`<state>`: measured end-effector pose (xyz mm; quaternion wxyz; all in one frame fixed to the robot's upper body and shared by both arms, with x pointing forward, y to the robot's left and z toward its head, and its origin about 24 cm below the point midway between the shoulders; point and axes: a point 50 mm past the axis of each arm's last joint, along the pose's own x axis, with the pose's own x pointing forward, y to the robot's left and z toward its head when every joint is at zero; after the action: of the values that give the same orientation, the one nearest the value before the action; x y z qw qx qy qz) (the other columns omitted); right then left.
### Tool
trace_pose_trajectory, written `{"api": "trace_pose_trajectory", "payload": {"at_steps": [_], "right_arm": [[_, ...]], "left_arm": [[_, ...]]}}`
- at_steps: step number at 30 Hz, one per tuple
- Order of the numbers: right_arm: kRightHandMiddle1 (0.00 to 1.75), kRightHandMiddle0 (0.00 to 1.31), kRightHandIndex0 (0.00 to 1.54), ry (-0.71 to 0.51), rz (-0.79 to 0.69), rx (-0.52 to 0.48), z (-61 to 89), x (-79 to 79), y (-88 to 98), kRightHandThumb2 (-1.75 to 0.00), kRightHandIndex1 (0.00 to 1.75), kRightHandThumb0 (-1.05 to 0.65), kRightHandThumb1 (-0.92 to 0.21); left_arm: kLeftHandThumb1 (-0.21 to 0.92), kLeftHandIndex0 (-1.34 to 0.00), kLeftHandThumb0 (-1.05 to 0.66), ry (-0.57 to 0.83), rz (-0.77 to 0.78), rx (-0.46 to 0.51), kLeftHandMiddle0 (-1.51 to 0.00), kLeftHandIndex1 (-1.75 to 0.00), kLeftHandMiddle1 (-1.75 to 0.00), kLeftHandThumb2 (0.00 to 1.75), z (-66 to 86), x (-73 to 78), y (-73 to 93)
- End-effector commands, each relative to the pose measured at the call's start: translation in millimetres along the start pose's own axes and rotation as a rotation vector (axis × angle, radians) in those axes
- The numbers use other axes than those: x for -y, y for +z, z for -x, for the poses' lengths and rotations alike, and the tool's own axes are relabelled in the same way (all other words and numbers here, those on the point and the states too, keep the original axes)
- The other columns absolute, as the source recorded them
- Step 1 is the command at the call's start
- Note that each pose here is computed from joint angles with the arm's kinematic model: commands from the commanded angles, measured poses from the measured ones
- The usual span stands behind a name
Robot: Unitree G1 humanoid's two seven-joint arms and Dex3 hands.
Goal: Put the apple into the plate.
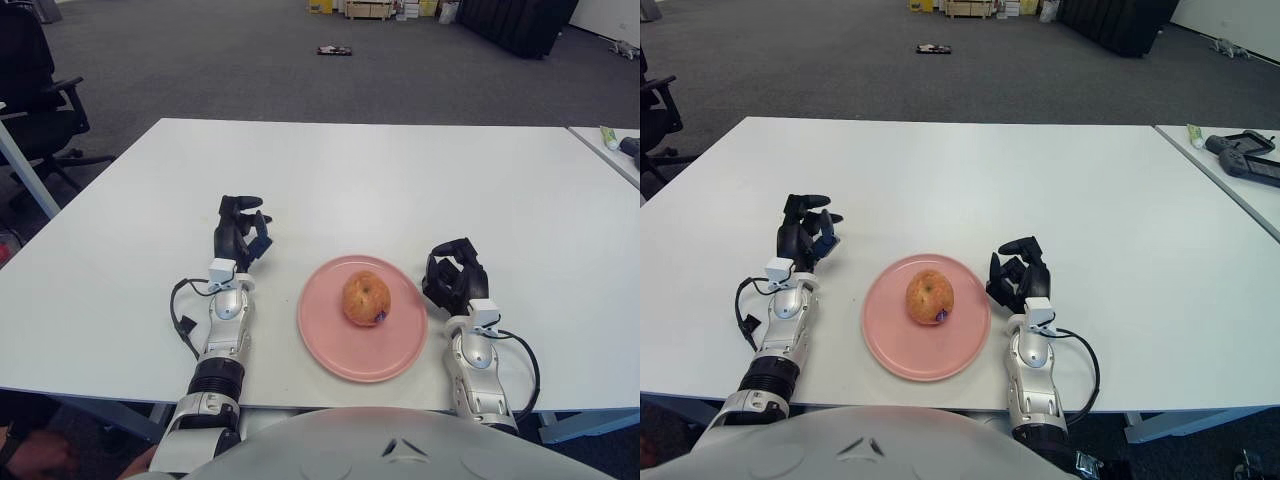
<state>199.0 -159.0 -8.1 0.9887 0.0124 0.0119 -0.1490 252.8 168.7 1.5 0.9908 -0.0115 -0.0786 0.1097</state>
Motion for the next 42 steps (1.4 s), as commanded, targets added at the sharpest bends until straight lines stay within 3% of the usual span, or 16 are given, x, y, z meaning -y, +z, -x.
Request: {"api": "trace_pose_trajectory", "payload": {"at_steps": [1,7,26,42], "right_arm": [[1.75,0.39,0.75,-0.008,-0.007,-0.013,-1.3,-1.0,-0.5,-0.95,1.75,-0.40,-0.61],[1.75,0.39,0.74,-0.008,-0.014,-0.016,-2.4,-1.6,-0.6,-0.96,1.75,-0.40,-0.61],[1.75,0.40,0.75,0.002,-0.042,-0.011,-4.1,-3.8,2.3,-0.97,1.75,-0.40,-0.59],[1.75,0.40,0.71,0.002,-0.049,-0.027,-5.3,-2.4,2.1,-0.97,1.75,-0.40,-0.60]], "left_arm": [[0.61,-0.39,-0.40,-0.013,-0.026,0.004,-0.90,-1.75,-1.75,0.95,-1.7,-1.2,-0.4],[0.58,-0.41,-0.41,-0.027,-0.027,-0.004,-0.97,-1.75,-1.75,0.99,4.8,-0.7,-6.9],[0.55,-0.43,-0.41,-0.073,-0.037,-0.057,-0.99,-1.75,-1.75,1.04,17.5,3.0,-17.3],[0.62,-0.38,-0.40,-0.145,-0.043,-0.142,-0.79,-1.75,-1.75,0.93,26.3,6.4,-22.8]]}}
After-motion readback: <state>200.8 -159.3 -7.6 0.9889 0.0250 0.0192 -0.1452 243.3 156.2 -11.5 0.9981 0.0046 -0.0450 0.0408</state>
